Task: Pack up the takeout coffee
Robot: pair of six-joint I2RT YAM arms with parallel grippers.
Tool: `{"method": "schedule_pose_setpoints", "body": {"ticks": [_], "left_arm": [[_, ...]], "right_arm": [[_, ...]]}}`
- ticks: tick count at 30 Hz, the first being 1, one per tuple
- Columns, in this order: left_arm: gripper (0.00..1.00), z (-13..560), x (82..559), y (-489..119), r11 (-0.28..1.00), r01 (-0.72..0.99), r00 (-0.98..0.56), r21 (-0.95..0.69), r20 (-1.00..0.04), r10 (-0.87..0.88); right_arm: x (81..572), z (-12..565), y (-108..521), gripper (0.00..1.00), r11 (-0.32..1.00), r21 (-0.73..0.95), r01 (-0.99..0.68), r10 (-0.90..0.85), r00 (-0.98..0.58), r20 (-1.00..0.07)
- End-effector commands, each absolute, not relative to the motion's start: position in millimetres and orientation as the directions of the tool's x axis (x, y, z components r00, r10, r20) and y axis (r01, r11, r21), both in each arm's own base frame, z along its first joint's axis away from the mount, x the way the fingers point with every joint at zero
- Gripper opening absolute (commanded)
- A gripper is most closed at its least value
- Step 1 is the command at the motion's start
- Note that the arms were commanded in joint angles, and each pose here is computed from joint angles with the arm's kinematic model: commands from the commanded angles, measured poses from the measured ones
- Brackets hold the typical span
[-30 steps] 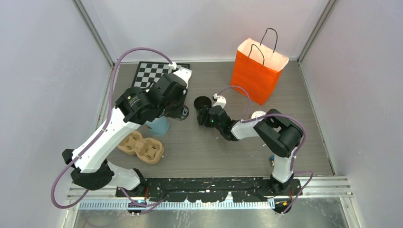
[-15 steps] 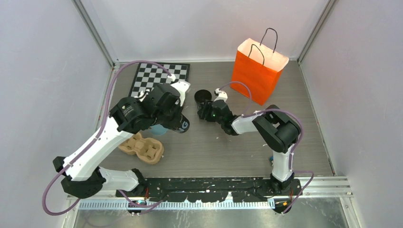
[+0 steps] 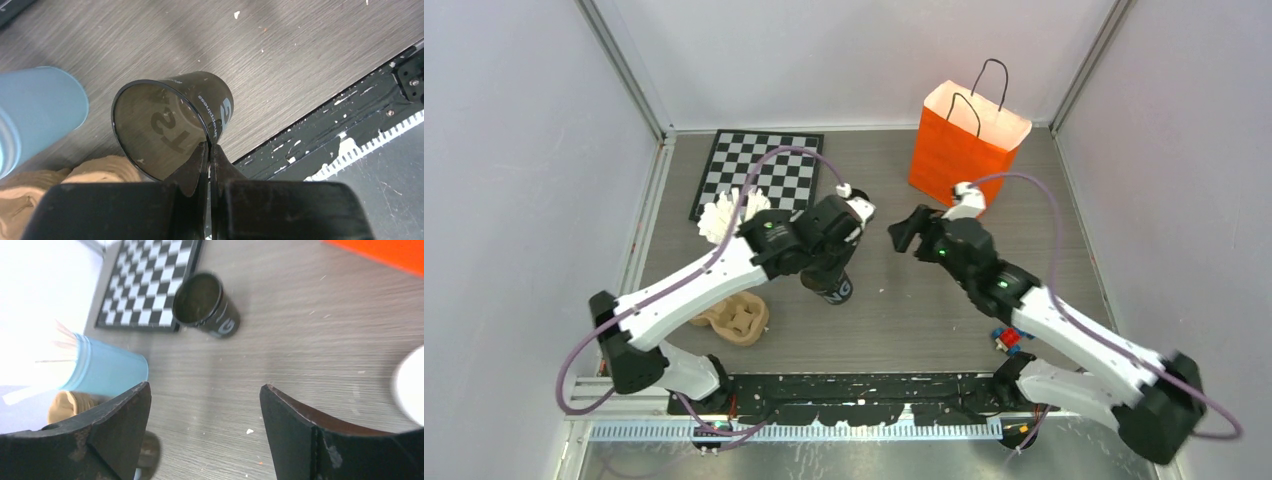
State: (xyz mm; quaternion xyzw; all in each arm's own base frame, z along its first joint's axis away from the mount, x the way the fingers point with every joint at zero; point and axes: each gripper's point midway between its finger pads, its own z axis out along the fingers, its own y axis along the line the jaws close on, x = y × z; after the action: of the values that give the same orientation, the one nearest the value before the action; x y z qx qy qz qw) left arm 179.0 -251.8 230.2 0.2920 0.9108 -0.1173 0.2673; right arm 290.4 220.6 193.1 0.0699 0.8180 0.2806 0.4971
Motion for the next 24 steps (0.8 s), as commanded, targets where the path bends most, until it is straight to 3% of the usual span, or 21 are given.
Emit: {"method": "schedule_pose_setpoints", "body": {"ticks": [1,4,15,22,24], "left_arm": [[0.0,206,191,-293,0.803,0.594,-0.677,-0.046,-0.568,0.468],[0.0,186,191,-318,0.785,0.62,-0.657,-0.005,-0.551,0.515],[0.0,129,197,-368,0.761,0.641,-0.636,0.096,-0.489,0.597],[0.35,141,186,-381,0.748,0.661,-0.629,0.069,-0.493,0.601],[0.4,161,187,-380,0.754,0.655,-0.621,0.056,-0.528,0.579]], "right_arm": [[259,227,139,0.86,0.906,0.424,0.015,0.394,-0.402,-0.827],[236,252,115,0.92,0.886,0.463,0.009,0.438,-0.341,-0.832],[189,262,44,0.91,0.847,0.514,0.136,0.531,-0.211,-0.82],[184,255,42,0.91,0.854,0.5,0.139,0.519,-0.227,-0.824],[185,254,44,0.91,0.858,0.495,0.136,0.513,-0.24,-0.824]]}}
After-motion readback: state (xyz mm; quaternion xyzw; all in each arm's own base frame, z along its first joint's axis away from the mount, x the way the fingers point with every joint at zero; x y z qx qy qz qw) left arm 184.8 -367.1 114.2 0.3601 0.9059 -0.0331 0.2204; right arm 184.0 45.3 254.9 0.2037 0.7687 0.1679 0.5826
